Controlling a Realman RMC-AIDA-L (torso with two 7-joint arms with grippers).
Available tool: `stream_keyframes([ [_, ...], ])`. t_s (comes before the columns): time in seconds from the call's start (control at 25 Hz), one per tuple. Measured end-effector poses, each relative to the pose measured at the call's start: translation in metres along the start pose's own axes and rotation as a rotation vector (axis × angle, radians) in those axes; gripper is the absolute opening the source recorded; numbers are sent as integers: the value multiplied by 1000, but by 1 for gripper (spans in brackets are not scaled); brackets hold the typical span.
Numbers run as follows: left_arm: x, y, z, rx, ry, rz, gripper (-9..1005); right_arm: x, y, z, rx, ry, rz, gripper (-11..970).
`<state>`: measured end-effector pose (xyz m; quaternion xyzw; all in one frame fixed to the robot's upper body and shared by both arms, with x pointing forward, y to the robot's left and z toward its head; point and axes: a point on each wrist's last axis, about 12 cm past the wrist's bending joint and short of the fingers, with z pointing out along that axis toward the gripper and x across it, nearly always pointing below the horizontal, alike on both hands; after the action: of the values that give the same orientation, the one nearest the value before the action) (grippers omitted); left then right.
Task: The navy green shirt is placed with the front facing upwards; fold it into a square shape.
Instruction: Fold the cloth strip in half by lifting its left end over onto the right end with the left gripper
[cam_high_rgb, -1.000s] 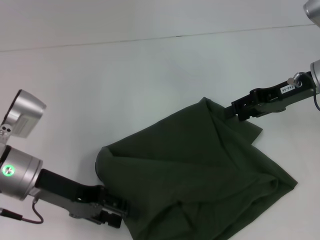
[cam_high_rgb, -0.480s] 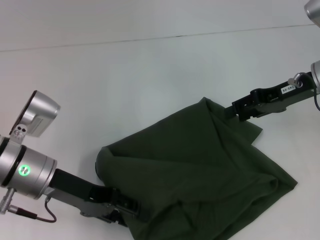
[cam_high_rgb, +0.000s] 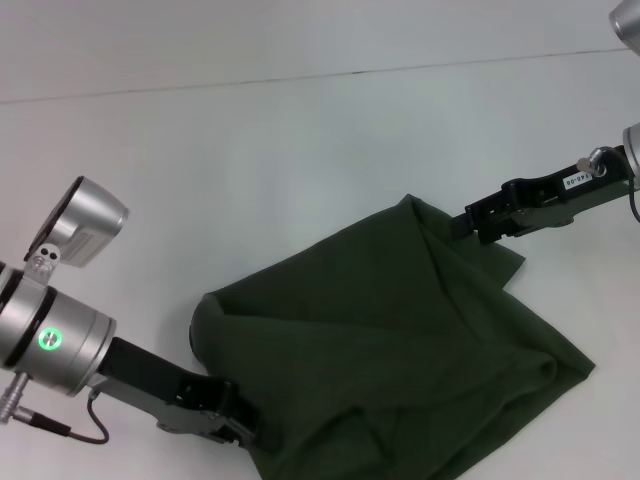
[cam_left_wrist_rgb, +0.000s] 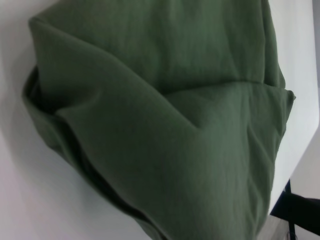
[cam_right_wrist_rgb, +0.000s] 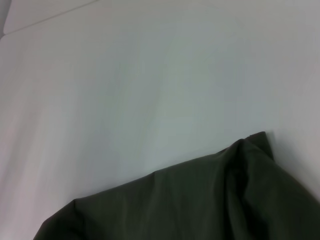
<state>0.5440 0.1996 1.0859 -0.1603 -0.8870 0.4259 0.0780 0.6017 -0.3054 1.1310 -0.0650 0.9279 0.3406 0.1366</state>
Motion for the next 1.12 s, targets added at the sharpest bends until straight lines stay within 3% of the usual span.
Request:
stream_keyframes([
  [0.44,-3,-16,-15,49,14,40,69,0,0,0,1,-1,2,571],
  [1.12,-34,-54,-5,118,-33,156,70,1,-2,0,2,-1,4,571],
])
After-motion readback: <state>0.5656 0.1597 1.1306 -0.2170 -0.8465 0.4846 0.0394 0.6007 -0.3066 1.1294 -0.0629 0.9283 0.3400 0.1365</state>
